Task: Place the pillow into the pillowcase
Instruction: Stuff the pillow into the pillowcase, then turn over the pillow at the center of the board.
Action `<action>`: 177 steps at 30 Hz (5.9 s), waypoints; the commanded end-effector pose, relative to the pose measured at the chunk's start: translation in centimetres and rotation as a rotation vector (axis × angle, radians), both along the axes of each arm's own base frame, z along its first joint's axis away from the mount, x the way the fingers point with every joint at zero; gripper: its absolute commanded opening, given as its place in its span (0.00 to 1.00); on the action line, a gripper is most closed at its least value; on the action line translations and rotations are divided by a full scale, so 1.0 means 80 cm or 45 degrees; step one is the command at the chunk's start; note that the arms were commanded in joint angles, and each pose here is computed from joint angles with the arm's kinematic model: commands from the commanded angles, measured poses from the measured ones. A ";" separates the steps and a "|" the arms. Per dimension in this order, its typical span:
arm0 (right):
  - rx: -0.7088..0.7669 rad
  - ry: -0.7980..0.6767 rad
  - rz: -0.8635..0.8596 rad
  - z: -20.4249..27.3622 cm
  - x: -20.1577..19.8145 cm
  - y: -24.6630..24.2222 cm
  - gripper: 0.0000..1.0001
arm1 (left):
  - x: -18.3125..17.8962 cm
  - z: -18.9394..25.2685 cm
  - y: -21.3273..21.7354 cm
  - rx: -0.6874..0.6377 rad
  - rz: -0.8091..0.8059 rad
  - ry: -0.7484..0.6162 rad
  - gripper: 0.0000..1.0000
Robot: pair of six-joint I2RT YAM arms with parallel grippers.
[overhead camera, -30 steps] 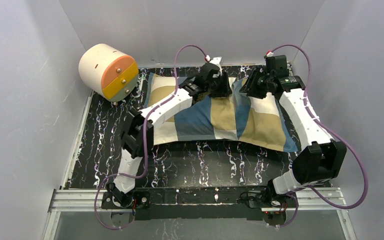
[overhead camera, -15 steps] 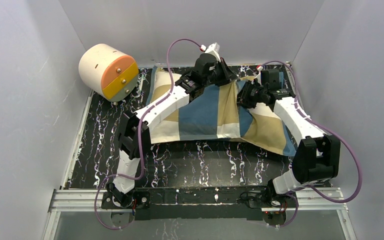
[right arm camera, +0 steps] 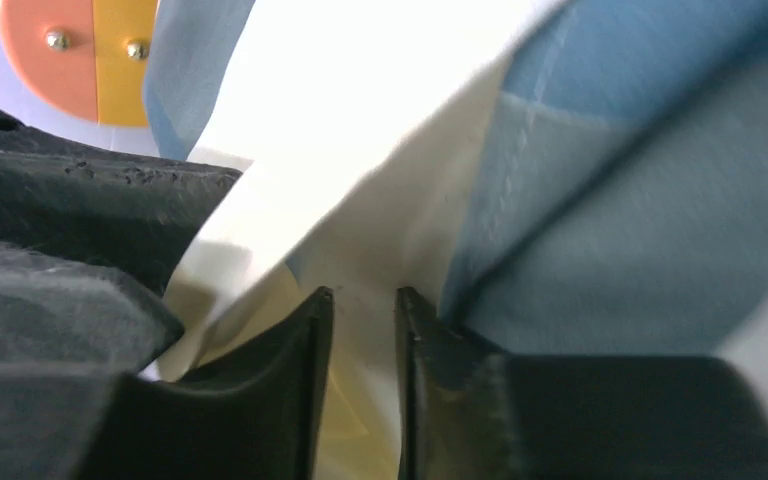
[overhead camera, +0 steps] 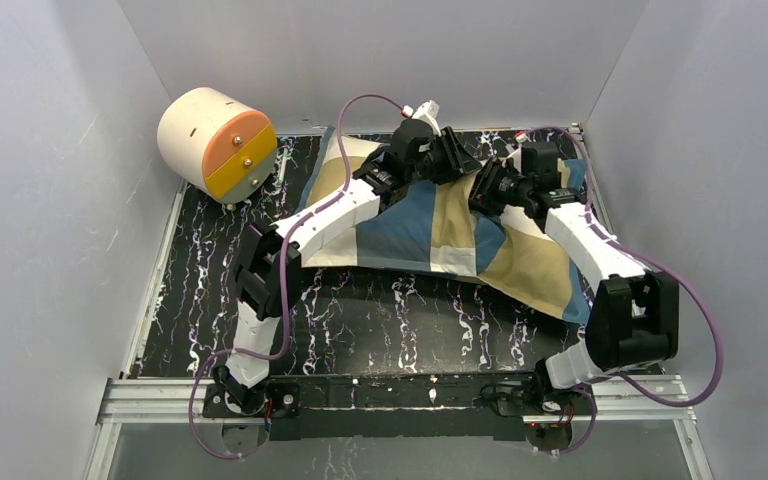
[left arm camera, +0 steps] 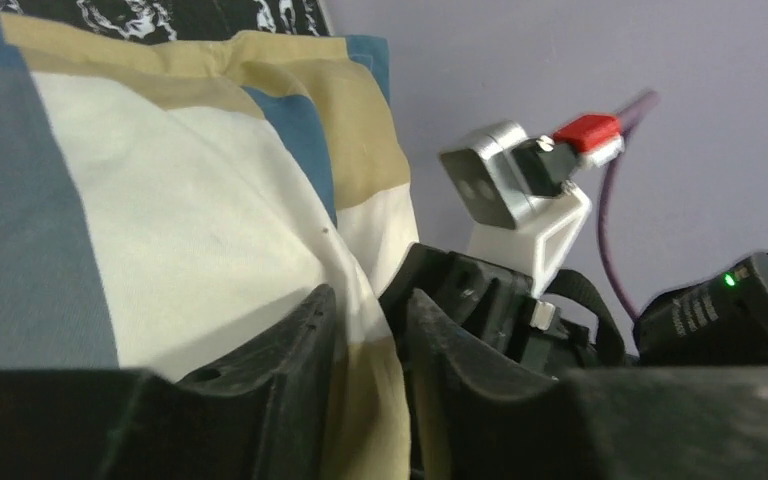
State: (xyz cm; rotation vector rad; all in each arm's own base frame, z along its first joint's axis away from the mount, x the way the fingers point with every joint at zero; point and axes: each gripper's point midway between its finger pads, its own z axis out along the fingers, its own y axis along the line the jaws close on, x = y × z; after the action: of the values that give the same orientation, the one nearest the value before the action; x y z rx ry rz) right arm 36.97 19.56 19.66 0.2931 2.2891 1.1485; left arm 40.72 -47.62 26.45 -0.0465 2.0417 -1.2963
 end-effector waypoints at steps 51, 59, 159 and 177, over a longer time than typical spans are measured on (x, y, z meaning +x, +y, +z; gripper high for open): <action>-0.062 0.092 -0.126 -0.074 -0.189 -0.061 0.01 | -0.199 -0.260 0.457 0.740 0.370 0.758 0.51; -0.198 0.081 -0.166 -0.039 -0.176 -0.079 0.18 | -0.167 -0.224 0.494 0.526 0.564 0.722 0.59; -0.684 -0.711 -1.466 0.306 -0.215 -0.321 0.01 | -0.067 0.205 0.596 0.103 1.235 -0.207 0.00; -0.693 -0.596 -1.699 0.303 -0.277 -0.360 0.01 | -0.124 0.175 0.658 0.507 1.541 -0.180 0.00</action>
State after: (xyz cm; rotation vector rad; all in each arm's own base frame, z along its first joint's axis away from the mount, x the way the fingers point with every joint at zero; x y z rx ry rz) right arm 19.36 -3.88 39.58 0.8389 1.6178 0.0774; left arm 31.83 -0.81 35.68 -0.6896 1.8375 -0.3585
